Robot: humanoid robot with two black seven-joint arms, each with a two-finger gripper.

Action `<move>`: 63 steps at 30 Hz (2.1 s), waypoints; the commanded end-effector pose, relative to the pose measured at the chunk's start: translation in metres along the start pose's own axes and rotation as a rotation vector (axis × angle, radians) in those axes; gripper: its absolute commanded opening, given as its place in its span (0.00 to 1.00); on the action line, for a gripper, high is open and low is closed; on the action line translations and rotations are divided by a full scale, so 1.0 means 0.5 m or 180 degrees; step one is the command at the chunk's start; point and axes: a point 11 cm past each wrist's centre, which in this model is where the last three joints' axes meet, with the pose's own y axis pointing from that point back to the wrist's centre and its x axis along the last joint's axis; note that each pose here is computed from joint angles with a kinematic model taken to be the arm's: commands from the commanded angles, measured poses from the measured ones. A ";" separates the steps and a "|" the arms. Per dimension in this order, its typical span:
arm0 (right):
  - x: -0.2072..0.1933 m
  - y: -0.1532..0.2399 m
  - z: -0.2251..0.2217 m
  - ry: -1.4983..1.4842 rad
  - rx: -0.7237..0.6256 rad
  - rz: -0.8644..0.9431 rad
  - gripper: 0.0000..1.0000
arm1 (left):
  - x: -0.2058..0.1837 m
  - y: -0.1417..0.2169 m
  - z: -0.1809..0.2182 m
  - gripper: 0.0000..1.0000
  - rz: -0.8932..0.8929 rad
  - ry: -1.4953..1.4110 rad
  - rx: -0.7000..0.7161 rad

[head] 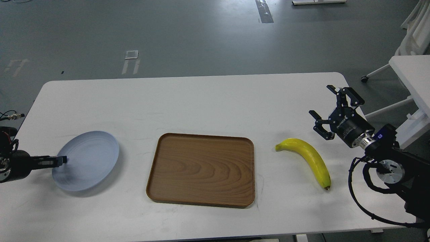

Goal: Place banana on plate with both arms
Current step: 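Lift the plate with the left gripper toward the wooden tray, then lower the plate onto the wooden tray with the left gripper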

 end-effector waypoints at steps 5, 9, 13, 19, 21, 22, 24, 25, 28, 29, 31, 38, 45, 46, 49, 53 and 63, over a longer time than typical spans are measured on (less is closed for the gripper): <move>-0.003 -0.002 0.001 -0.0003 -0.0003 -0.0011 1.00 | 0.023 0.002 0.014 0.00 0.0076 -0.0036 -0.0059; -0.002 -0.001 0.001 0.0004 -0.0006 -0.0010 1.00 | 0.069 0.008 0.045 0.00 0.0225 0.0008 -0.0209; 0.001 0.001 -0.003 0.0014 -0.0004 -0.0006 1.00 | 0.134 0.024 0.099 0.00 0.0356 0.0016 -0.0450; 0.001 0.001 -0.002 0.0012 -0.0006 -0.0005 1.00 | 0.221 0.057 0.222 0.00 0.0372 -0.0214 -0.0912; 0.000 0.002 -0.001 0.0017 -0.0013 -0.0008 1.00 | 0.238 0.066 0.298 0.00 0.0389 -0.0434 -0.1190; 0.000 0.002 -0.001 0.0017 -0.0013 -0.0008 1.00 | 0.241 0.068 0.317 0.00 0.0387 -0.0503 -0.1250; 0.000 0.002 -0.001 0.0018 -0.0018 -0.0008 1.00 | 0.247 0.075 0.374 0.00 0.0383 -0.0679 -0.1451; 0.000 0.002 -0.001 0.0018 -0.0018 -0.0008 1.00 | 0.246 0.078 0.391 0.00 0.0377 -0.0730 -0.1512; 0.000 0.002 0.000 0.0019 -0.0023 -0.0009 1.00 | 0.238 0.063 0.477 0.00 0.0307 -0.0932 -0.1800; 0.001 0.003 0.001 0.0017 -0.0026 -0.0006 1.00 | 0.234 0.056 0.496 0.00 0.0285 -0.0967 -0.1858; 0.001 0.003 0.001 0.0013 -0.0024 -0.0004 1.00 | 0.220 0.034 0.550 0.00 0.0209 -0.1065 -0.2024; 0.012 0.011 -0.007 0.0056 -0.0028 0.0029 1.00 | 0.175 -0.042 0.662 0.00 -0.0009 -0.1225 -0.2157; 0.020 0.020 -0.006 0.0064 -0.0042 0.0061 1.00 | 0.144 -0.108 0.655 0.00 -0.0177 -0.1437 -0.1863; 0.020 0.020 -0.006 0.0064 -0.0042 0.0061 1.00 | 0.140 -0.115 0.648 0.00 -0.0193 -0.1428 -0.1826; 0.021 0.021 -0.005 0.0059 -0.0045 0.0067 1.00 | 0.121 -0.128 0.634 0.00 -0.0268 -0.1390 -0.1782; 0.020 0.021 -0.005 0.0057 -0.0045 0.0062 1.00 | 0.116 -0.134 0.626 0.00 -0.0295 -0.1387 -0.1738; 0.020 0.022 -0.003 0.0055 -0.0048 0.0065 1.00 | 0.108 -0.146 0.603 0.00 -0.0333 -0.1300 -0.1655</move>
